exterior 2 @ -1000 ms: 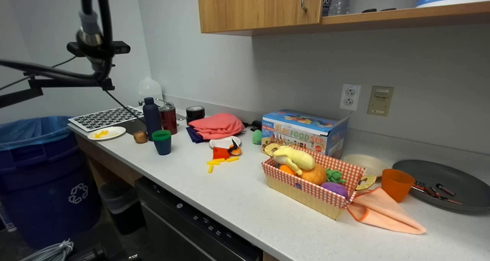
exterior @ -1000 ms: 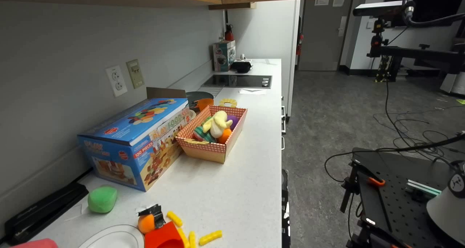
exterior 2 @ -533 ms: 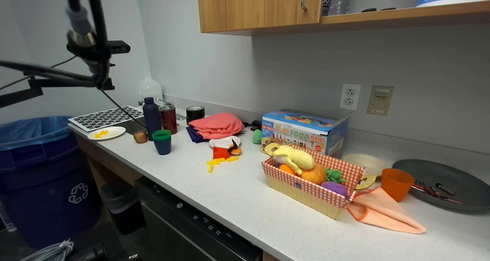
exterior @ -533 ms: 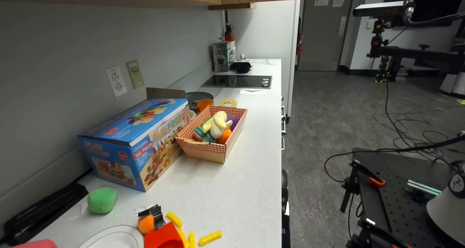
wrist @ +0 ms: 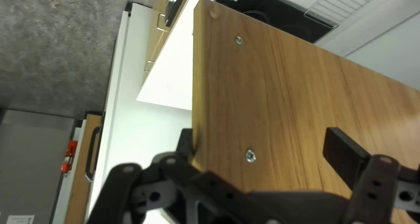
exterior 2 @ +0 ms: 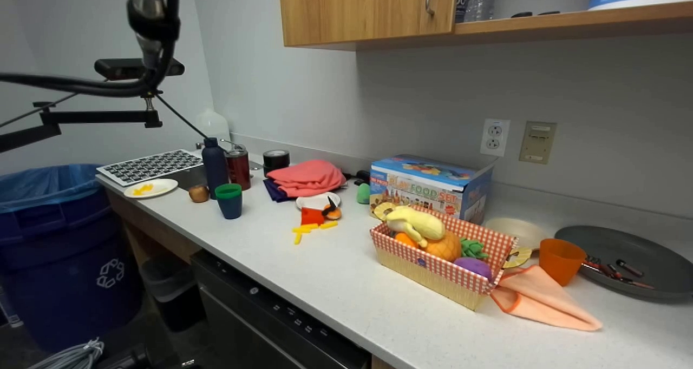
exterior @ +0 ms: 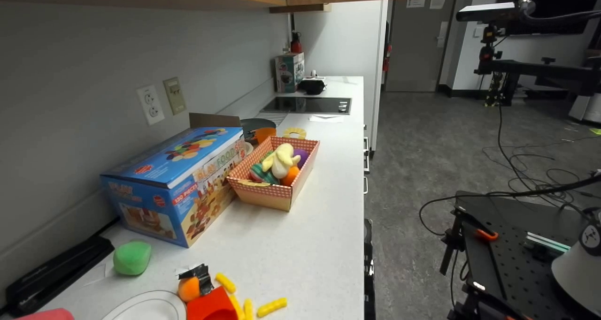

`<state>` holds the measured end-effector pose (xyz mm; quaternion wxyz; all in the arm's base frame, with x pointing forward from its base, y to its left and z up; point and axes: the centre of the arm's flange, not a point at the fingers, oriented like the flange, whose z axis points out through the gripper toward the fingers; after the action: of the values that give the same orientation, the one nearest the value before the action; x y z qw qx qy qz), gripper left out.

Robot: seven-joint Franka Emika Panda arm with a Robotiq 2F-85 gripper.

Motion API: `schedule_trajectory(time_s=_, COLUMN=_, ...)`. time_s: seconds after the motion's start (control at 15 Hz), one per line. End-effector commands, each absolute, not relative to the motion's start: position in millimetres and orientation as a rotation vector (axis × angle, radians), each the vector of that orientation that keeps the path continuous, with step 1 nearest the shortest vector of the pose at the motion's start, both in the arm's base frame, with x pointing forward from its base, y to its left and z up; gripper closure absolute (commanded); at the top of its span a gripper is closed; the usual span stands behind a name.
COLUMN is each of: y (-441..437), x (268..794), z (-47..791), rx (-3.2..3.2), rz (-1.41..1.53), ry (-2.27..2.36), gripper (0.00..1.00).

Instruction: Close the cupboard completely

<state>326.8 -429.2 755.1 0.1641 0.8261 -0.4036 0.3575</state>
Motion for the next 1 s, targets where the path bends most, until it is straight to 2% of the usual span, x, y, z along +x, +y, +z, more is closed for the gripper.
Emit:
schedule_trajectory(time_s=0.0, y=-429.7, x=325.8, z=770.9, rx=2.545, rz=1.051, ry=-1.103, gripper=0.00)
schedule_trajectory(time_s=0.4, y=-398.0, x=304.8, z=782.1, rx=2.794, rz=1.050, ry=-1.041, gripper=0.00)
schedule_trajectory(time_s=0.93, y=-343.2, x=312.5, z=792.4, rx=3.011, rz=1.077, ry=-0.925, gripper=0.00)
